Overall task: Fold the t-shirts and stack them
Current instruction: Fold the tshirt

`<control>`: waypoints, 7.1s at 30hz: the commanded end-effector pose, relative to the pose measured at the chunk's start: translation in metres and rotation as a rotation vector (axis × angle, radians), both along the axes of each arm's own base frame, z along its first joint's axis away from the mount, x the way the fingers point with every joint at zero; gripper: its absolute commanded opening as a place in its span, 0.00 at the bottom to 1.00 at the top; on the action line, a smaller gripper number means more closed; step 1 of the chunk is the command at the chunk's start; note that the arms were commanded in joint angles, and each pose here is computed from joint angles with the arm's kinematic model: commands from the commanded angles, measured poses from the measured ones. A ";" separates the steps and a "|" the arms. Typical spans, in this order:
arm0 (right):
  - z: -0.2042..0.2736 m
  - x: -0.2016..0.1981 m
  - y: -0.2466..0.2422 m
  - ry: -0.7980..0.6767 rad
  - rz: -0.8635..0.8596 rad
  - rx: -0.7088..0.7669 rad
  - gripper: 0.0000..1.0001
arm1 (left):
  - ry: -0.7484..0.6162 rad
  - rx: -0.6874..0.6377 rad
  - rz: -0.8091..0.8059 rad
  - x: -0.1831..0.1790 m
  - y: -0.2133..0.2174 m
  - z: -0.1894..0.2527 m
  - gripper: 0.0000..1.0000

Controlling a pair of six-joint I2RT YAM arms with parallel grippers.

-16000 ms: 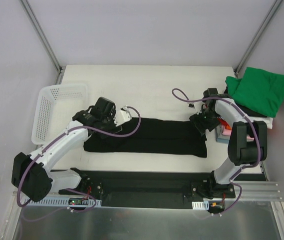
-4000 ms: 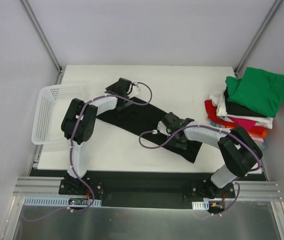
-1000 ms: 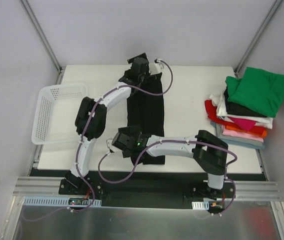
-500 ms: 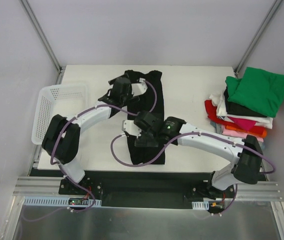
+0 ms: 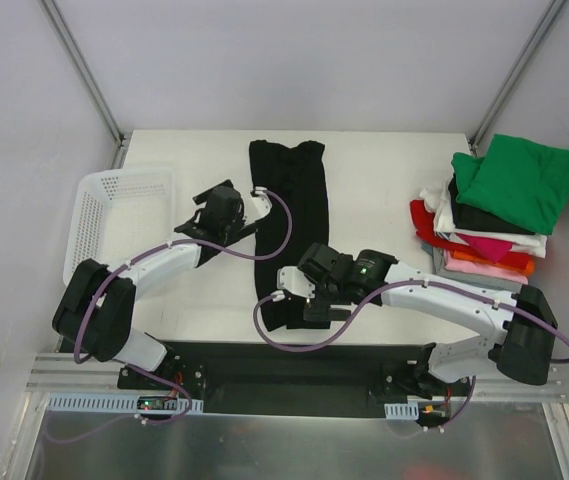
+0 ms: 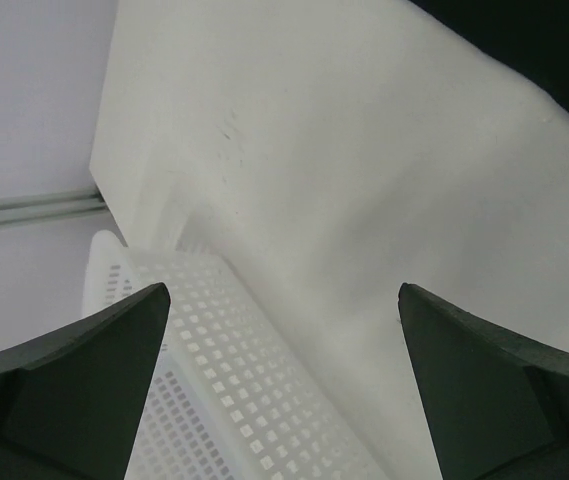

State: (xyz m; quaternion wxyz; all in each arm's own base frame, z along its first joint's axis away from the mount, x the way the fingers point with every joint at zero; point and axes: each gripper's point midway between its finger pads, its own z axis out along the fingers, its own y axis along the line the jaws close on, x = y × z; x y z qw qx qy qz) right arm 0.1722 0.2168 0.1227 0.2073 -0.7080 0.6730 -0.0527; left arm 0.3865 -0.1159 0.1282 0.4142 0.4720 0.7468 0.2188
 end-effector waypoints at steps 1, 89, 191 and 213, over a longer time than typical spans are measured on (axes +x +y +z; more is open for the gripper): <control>0.010 -0.004 0.005 0.009 0.005 0.076 0.96 | -0.014 -0.048 0.063 -0.007 0.016 0.001 0.99; -0.119 0.027 0.051 0.225 0.070 -0.125 0.64 | 0.077 -0.062 0.164 0.019 0.054 -0.052 0.99; 0.052 -0.032 0.068 0.204 0.085 0.084 0.01 | 0.057 -0.075 0.210 0.030 0.056 -0.057 0.99; 0.017 -0.121 0.063 0.407 0.317 -0.057 0.01 | 0.056 -0.061 0.213 0.029 0.057 -0.056 0.99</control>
